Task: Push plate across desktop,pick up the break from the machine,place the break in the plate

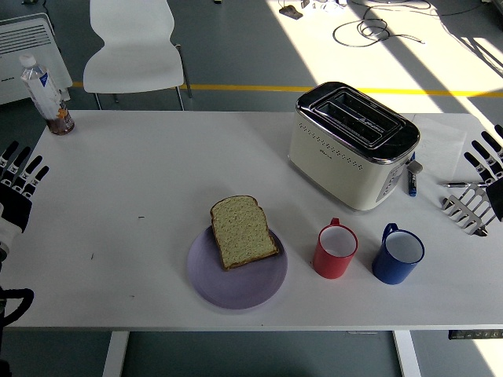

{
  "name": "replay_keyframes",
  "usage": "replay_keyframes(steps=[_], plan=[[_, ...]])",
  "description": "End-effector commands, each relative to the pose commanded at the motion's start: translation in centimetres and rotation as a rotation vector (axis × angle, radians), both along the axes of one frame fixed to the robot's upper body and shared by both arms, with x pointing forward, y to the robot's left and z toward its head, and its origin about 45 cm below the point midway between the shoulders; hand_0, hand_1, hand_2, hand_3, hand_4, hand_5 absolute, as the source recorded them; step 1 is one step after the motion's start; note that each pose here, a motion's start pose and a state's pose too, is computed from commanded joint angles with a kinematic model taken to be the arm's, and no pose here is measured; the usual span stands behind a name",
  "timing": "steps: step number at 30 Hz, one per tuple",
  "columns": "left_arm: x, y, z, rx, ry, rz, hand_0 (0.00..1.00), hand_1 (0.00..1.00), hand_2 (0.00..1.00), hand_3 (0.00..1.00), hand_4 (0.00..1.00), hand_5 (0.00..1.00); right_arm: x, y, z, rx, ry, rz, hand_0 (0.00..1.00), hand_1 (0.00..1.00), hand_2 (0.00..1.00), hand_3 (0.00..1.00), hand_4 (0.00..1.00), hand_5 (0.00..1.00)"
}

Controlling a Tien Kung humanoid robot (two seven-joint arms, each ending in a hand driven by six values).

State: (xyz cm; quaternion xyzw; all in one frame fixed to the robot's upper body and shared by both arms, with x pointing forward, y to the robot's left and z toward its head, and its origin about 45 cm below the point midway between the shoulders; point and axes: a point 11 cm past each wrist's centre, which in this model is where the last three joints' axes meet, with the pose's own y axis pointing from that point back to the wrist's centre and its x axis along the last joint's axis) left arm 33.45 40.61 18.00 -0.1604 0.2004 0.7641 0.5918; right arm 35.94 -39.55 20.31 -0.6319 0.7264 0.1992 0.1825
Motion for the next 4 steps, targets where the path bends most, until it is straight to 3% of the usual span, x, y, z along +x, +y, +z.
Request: replay_keyframes(steps=[4], plan=[[0.06, -0.12, 0.1, 0.005, 0.001, -0.015, 0.812, 0.833, 0.888, 0.86, 0.52, 0.998, -0.08, -0.06, -0.14, -0.001, 0.004, -0.001, 0.792, 0.768, 0.771, 0.758, 0.539, 0.692]])
